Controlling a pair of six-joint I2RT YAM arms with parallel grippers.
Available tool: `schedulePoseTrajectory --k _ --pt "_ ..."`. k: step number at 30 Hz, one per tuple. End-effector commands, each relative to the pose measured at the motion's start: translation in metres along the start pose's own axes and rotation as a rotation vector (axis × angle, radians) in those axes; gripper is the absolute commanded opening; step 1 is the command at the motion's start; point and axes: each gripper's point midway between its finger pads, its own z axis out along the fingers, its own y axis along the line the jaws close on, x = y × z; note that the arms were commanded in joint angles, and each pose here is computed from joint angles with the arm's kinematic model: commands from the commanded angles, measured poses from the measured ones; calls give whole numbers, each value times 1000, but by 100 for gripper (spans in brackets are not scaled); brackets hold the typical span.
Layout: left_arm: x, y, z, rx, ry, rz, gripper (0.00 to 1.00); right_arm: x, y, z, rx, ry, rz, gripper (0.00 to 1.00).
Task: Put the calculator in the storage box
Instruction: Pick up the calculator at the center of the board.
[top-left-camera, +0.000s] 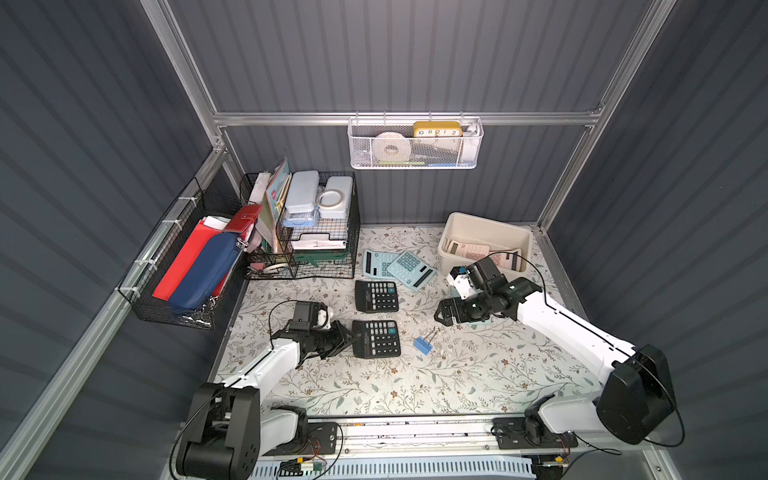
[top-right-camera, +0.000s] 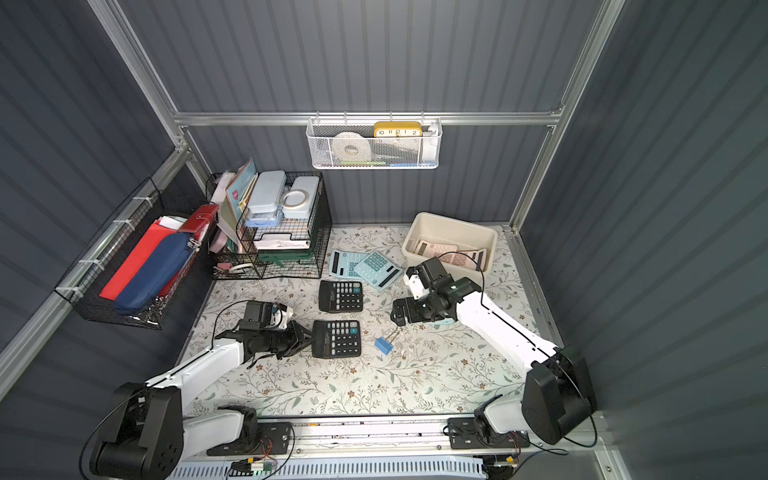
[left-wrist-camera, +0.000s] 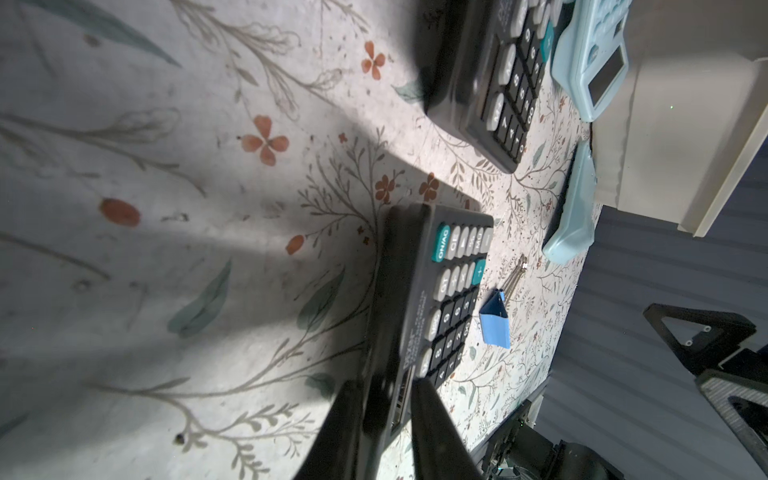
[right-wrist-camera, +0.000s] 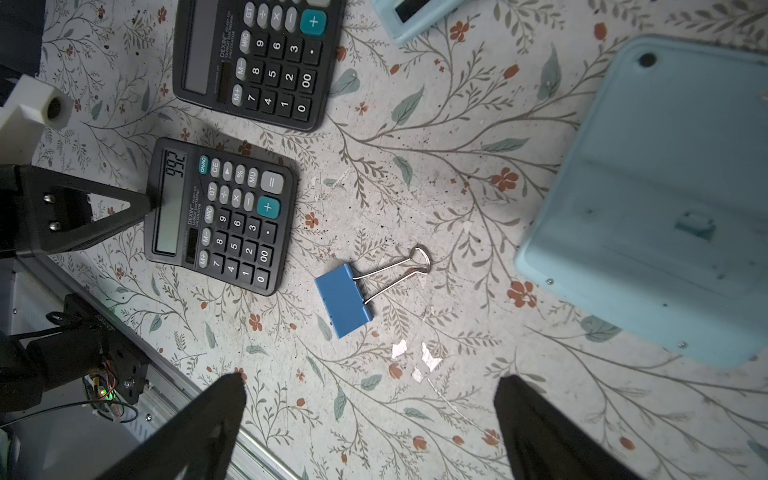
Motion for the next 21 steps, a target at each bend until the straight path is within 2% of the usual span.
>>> schedulePoseTrajectory --k 1,5,8,15,21 --pt "5 1 4 21 31 18 25 -2 0 -3 8 -24 -5 99" --pt "5 4 9 23 41 15 27 -2 -1 -2 11 -24 -3 99" --pt "3 5 14 34 39 11 24 -3 -5 -3 36 -34 -1 99" --pt "1 0 11 41 37 20 1 -5 -11 -6 70 -51 6 99" --pt "-9 -14 -3 16 12 61 0 -6 -22 -13 134 -80 25 99"
